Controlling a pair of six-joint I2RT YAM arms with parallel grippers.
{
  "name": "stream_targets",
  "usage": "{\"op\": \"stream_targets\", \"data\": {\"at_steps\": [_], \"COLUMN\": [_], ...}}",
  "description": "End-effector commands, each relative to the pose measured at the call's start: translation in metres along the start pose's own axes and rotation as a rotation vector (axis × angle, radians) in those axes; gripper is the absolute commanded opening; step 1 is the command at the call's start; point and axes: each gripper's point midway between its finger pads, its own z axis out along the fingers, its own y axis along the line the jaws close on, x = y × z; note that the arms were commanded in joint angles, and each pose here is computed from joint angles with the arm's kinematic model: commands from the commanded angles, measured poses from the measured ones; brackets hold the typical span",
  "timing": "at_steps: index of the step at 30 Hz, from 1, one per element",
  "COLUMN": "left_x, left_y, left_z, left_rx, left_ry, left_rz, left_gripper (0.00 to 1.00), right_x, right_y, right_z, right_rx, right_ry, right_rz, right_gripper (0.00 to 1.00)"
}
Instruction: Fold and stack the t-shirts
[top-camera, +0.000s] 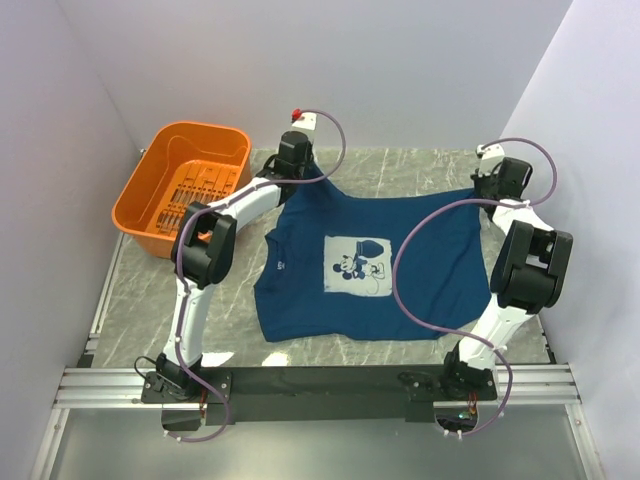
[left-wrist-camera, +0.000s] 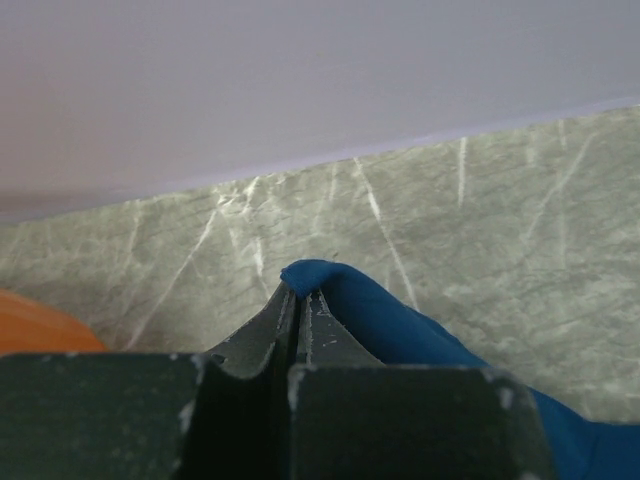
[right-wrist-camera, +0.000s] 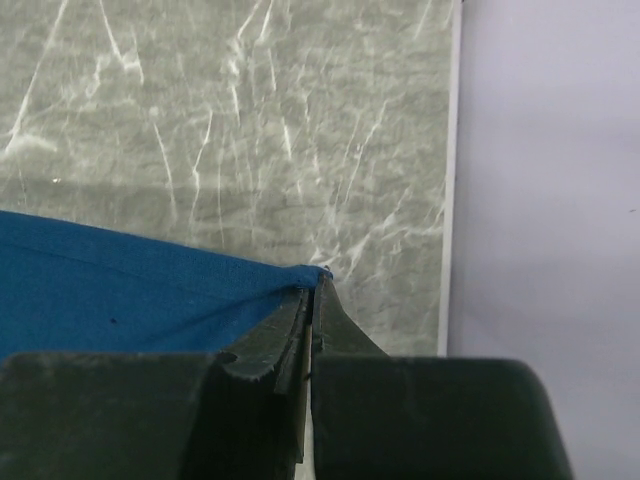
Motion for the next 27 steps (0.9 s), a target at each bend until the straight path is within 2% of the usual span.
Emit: {"op": "stream_targets", "data": {"at_steps": [1, 10, 12, 13, 14, 19, 27], "left_x": [-0.052, -0.064, -0.056, -0.068, -0.056, -0.058, -0.034], "left_y": [0.03, 0.037, 0.034, 0.034, 0.033, 0.029, 0.024], "left_z": [-0.012, -0.026, -0.031, -0.039, -0.042, -0.067, -0.095], "left_rx": [-0.051, -0.002, 0.024, 0.037, 0.048, 0.12, 0.196], "left_ry": [-0.114, -0.13, -0.122, -0.154, -0.136, -0.147, -0.086], "left_rz": [-0.026, 0.019, 0.029, 0.023, 0.029, 0.026, 0.038], "left_gripper": [0.0, 0.0, 0.0, 0.0, 0.0, 0.0, 0.0], "right_x": [-0.048, -0.057, -0.055, -0.055, -0.05, -0.044, -0.03], "right_y": [-0.019, -0.009, -0.006, -0.004, -0.002, 0.006, 0.014], "right_z": [-0.003, -0.004, -0.007, -0.008, -0.009, -0.019, -0.029], "right_rx": [0.056, -0.008, -0.016, -0.026, -0.031, -0.053, -0.069], "right_ry": [-0.113, -0.137, -0.134, -0.133, -0.125, -0.126, -0.104], "right_rz": [-0.018, 0.011, 0.008, 0.006, 0.005, -0.005, 0.012], "right_gripper": [0.0, 0.0, 0.0, 0.0, 0.0, 0.0, 0.0]}}
